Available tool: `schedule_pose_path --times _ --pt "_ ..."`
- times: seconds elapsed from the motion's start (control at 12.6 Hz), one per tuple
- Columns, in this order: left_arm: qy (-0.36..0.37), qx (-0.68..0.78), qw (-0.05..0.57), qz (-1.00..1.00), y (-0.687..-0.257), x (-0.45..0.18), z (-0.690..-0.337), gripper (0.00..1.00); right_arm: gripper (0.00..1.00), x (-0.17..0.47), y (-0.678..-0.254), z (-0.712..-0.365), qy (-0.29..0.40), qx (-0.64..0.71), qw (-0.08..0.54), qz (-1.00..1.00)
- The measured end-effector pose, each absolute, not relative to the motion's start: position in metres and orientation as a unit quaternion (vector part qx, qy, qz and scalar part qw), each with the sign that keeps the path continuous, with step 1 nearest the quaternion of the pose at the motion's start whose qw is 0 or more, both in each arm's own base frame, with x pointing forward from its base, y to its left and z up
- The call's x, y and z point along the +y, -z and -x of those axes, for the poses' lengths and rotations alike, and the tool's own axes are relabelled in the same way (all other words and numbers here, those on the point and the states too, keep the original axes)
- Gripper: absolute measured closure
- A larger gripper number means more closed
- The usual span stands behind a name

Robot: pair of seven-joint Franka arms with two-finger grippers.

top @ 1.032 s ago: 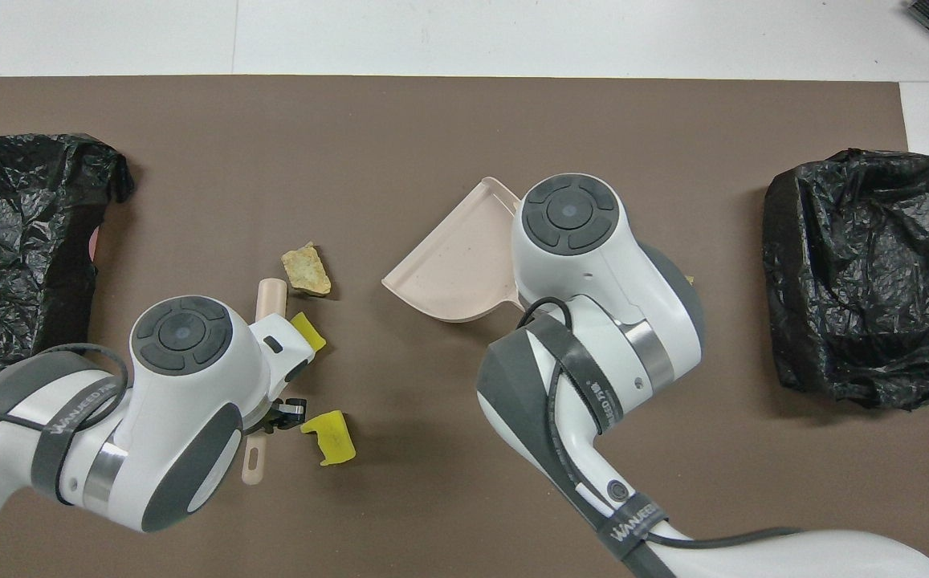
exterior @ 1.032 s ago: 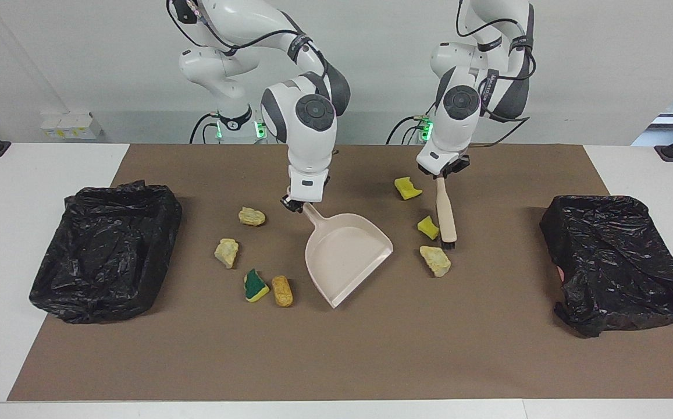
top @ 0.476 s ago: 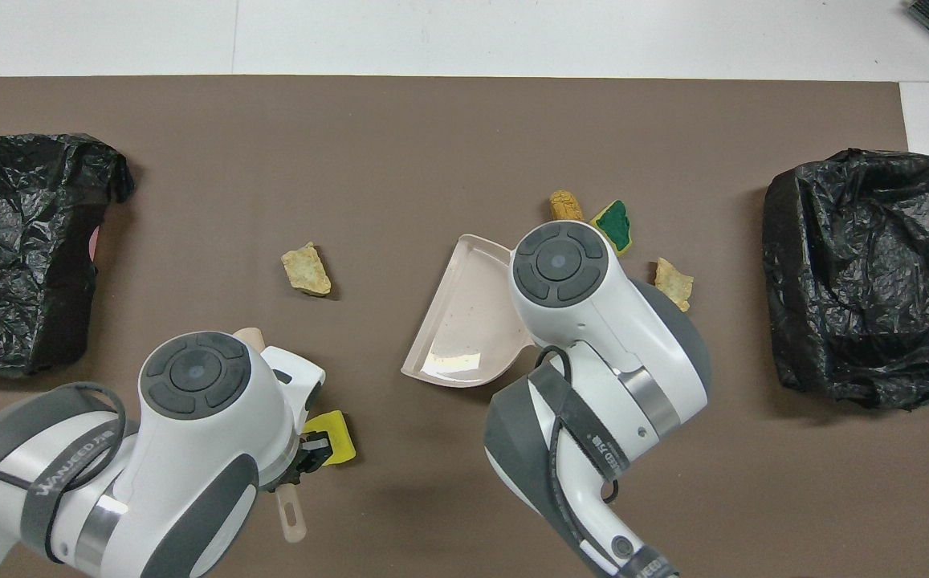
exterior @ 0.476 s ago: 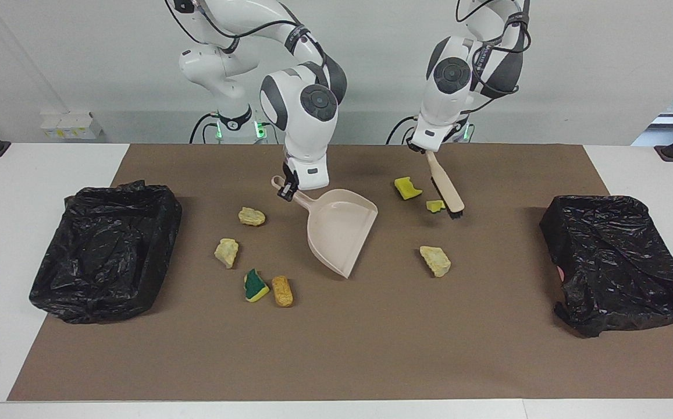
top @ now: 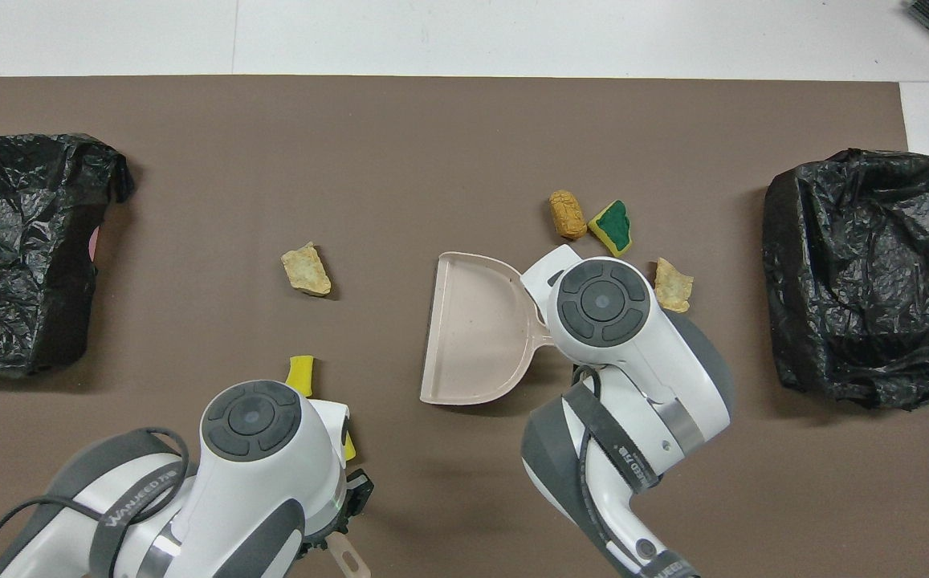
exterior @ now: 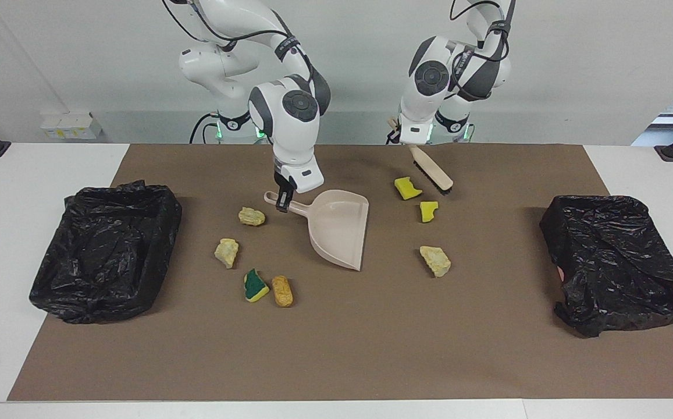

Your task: Sweep and dump trash in bin

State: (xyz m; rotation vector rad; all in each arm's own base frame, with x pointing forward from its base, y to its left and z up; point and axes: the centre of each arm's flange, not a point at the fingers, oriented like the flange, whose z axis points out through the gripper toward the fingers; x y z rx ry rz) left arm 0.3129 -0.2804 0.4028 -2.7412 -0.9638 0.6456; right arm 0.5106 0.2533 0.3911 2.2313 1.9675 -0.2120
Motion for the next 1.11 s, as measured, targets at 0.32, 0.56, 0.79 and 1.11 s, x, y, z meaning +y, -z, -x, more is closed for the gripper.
schedule_pose_path --times 0.32,0.56,0.79,1.11 --pt "-0.21 -0.435 0.05 0.874 -0.374 -0.302 -0.304 0.74 0.69 0.257 -0.39 -0.51 0.072 0.705 0.098 -0.698" --pt "-0.203 -0.469 0.041 0.859 -0.358 -0.302 -0.317 0.74 0.69 0.259 -0.385 -0.509 0.063 0.714 0.099 -0.69" --pt "-0.188 -0.48 0.011 0.857 -0.355 -0.293 -0.339 0.74 0.69 0.259 -0.384 -0.509 0.062 0.715 0.099 -0.69" --pt "-0.183 -0.395 -0.021 0.9 -0.357 -0.285 -0.356 0.74 0.69 0.258 -0.384 -0.509 0.062 0.715 0.099 -0.69"
